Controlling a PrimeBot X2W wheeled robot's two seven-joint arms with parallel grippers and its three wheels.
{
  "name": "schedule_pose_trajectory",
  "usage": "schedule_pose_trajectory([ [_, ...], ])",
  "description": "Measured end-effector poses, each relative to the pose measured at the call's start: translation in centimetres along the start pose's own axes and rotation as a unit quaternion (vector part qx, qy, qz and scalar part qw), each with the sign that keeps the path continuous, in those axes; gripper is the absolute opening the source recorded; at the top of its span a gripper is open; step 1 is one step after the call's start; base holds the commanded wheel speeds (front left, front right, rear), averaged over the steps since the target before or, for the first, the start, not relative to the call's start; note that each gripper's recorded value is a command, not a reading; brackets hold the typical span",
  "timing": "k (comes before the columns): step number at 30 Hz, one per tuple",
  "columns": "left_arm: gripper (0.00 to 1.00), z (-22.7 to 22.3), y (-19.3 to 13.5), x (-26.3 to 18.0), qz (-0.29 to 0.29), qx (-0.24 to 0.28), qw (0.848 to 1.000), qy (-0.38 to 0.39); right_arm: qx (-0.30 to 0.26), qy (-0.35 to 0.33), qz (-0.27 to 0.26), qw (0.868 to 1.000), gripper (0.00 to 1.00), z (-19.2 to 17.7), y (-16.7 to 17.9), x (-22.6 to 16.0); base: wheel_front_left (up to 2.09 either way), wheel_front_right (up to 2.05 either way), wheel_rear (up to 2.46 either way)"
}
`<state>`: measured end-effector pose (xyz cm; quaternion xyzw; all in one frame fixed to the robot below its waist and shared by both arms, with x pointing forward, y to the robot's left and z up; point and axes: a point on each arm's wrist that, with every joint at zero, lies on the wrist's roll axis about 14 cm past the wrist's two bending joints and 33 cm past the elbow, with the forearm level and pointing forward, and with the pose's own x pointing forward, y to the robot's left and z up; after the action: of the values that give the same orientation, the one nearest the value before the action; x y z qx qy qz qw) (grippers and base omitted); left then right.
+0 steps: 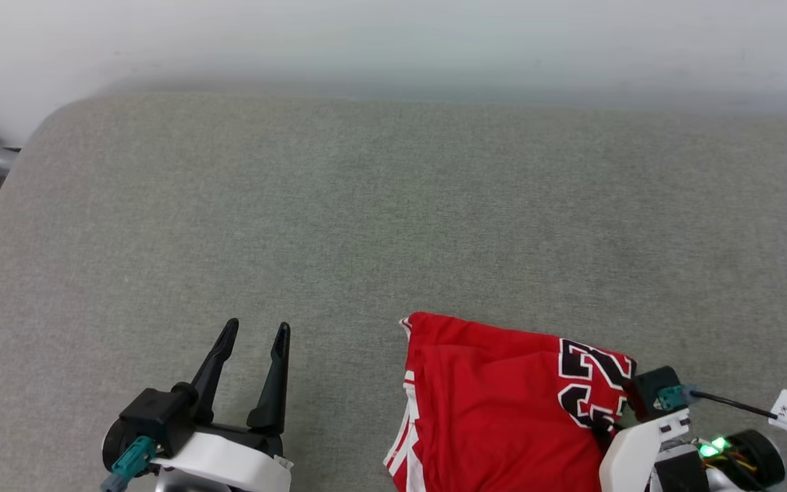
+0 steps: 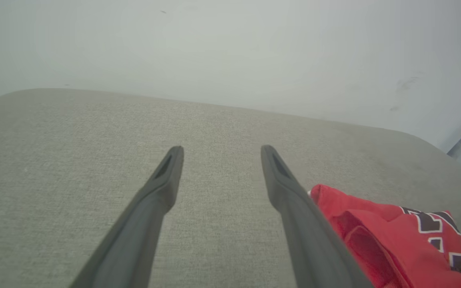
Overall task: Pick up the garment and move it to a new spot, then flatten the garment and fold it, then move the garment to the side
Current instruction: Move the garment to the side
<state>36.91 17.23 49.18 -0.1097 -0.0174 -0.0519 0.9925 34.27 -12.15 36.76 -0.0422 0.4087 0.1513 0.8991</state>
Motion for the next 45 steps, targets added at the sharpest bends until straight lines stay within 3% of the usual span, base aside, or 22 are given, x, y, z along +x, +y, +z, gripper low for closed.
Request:
schedule_pose_trajectory([
  [9,1.0,-0.3,-3.0,1.1,-0.052,-0.008,0.999,0.002,-0.109,-0.086,-0.041,0.989,0.0,4.9,-2.8,-3.4,0.0,0.0,0.0],
  [18,1.0,-0.7,-8.3,3.9,-0.144,-0.015,0.99,0.003,-0.216,-0.069,-0.128,0.965,0.0,5.7,-10.6,-8.6,0.0,0.0,0.0],
  [31,1.0,-2.0,-14.5,9.6,-0.261,-0.027,0.965,-0.009,-0.198,0.002,-0.268,0.943,0.0,4.2,-25.6,-11.5,0.0,0.0,0.0],
  [38,1.0,-2.7,-14.6,12.6,-0.283,-0.032,0.959,-0.011,-0.158,0.06,-0.346,0.923,0.0,1.2,-33.1,-11.8,0.0,0.0,0.0],
  [45,1.0,-3.0,-13.5,13.8,-0.278,-0.027,0.96,-0.011,-0.109,0.071,-0.385,0.914,0.0,-0.4,-36.4,-10.5,0.0,0.0,0.0],
])
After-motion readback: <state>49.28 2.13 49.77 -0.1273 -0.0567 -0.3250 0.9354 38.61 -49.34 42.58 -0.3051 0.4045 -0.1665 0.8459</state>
